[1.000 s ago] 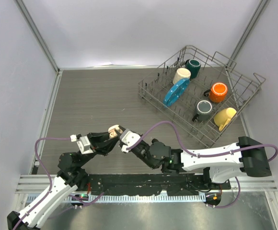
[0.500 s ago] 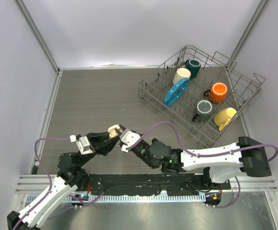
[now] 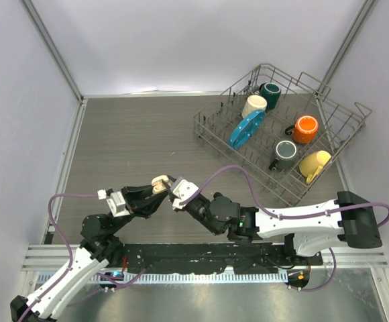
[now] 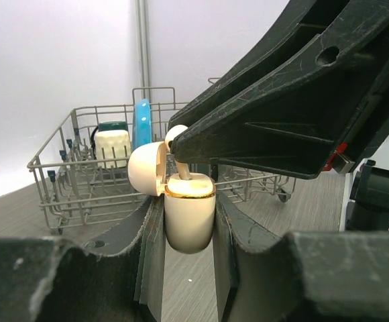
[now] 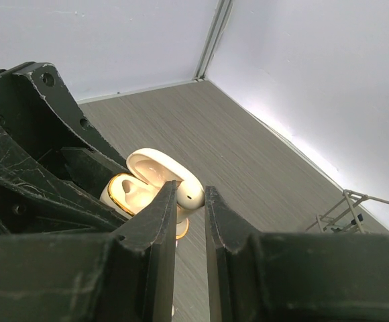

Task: Insert the wireless bluetooth earbuds into the charging case
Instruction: Place the earbud in the charging case.

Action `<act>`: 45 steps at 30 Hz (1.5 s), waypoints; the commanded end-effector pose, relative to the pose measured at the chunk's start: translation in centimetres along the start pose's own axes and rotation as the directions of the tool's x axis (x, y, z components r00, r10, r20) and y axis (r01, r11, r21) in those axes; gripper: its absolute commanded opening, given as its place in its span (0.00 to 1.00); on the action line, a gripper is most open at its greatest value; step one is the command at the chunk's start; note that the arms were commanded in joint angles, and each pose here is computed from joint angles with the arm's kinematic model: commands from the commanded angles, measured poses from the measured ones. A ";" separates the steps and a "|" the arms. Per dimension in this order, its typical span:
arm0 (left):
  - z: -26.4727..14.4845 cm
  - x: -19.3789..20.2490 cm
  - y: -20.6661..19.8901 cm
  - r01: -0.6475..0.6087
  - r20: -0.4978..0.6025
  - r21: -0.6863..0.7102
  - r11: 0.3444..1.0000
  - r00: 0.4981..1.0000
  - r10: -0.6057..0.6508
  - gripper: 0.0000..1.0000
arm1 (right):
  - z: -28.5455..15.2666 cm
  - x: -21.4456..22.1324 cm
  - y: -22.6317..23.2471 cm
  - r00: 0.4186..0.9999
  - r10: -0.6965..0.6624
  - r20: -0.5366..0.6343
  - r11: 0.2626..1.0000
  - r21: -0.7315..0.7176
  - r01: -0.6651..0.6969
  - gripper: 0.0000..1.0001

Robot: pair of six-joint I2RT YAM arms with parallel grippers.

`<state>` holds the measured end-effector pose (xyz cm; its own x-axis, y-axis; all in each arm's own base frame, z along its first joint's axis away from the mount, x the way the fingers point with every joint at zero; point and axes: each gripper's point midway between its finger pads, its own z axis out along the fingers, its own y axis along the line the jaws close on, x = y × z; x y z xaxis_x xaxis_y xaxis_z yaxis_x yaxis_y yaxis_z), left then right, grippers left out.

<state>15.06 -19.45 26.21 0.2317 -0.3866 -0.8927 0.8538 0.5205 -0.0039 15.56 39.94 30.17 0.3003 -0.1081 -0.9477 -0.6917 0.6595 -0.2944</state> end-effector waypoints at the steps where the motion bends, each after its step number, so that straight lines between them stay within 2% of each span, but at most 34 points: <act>1: -0.2 -2.1 1.0 -0.043 0.109 -0.059 0.997 0.993 0.049 0.00 | -0.5 -0.3 0.5 0.999 0.033 -0.008 0.999 -0.037 -0.034 0.06; 7: -0.6 -1.1 1.5 -0.034 0.098 -0.086 0.996 0.994 0.043 0.00 | -0.4 -0.7 0.8 0.998 0.059 0.003 0.997 -0.054 -0.059 0.11; 16: -0.6 -0.8 1.7 -0.025 0.090 -0.096 0.995 0.995 0.033 0.00 | -0.2 -1.3 1.3 0.996 0.082 0.021 0.994 -0.075 -0.080 0.13; 22: -0.6 -0.6 1.6 -0.020 0.089 -0.095 0.995 0.996 0.028 0.00 | -0.2 -1.9 1.3 0.994 0.107 0.038 0.991 -0.080 -0.104 0.23; 24: -0.6 -0.6 1.6 -0.019 0.090 -0.093 0.996 0.996 0.027 0.00 | -0.1 -2.3 1.1 0.991 0.128 0.047 0.990 -0.069 -0.124 0.30; 28: -0.7 -0.6 1.6 -0.019 0.091 -0.091 0.996 0.995 0.028 0.00 | -0.1 -2.8 0.5 0.981 0.181 0.063 0.983 -0.039 -0.179 0.58; 30: -0.7 -0.6 1.5 -0.018 0.093 -0.089 0.996 0.995 0.027 0.00 | -0.2 -3.3 0.1 0.973 0.217 0.074 0.976 -0.023 -0.216 0.69; 33: -0.7 -0.5 1.5 -0.018 0.090 -0.088 0.996 0.996 0.026 0.00 | -0.1 -4.1 -0.9 0.961 0.264 0.086 0.964 0.013 -0.266 0.77; 36: -0.7 -0.3 1.5 -0.015 0.087 -0.088 0.996 0.996 0.023 0.00 | -0.1 -5.1 -2.0 0.941 0.324 0.097 0.944 0.031 -0.328 0.79; 40: -0.8 -0.3 1.5 -0.019 0.087 -0.089 0.996 0.996 0.026 0.00 | -0.3 -5.7 -4.2 0.896 0.434 0.093 0.896 0.055 -0.440 0.81; 41: -0.8 -0.3 1.6 -0.020 0.087 -0.090 0.996 0.996 0.028 0.00 | -0.3 -6.1 -4.9 0.842 0.530 0.101 0.842 0.054 -0.536 0.82; 43: -0.8 -0.3 1.5 -0.025 0.086 -0.088 0.996 0.996 0.032 0.00 | -0.1 -5.7 -7.1 0.793 0.606 0.068 0.793 0.036 -0.609 0.82; 44: -0.8 -0.3 1.5 -0.028 0.086 -0.088 0.996 0.996 0.035 0.00 | -0.2 -5.7 -7.3 0.714 0.698 0.053 0.714 0.009 -0.700 0.82; 45: -0.8 -0.2 1.5 -0.031 0.085 -0.085 0.996 0.996 0.038 0.00 | -0.2 -5.4 -7.8 0.684 0.729 0.042 0.684 0.003 -0.729 0.84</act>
<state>15.49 -18.06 28.09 0.2888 -0.4417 -0.8494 0.8154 0.5784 -0.0236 18.11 37.39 33.45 -0.0369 0.1993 -0.9792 -0.7199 0.6743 0.1644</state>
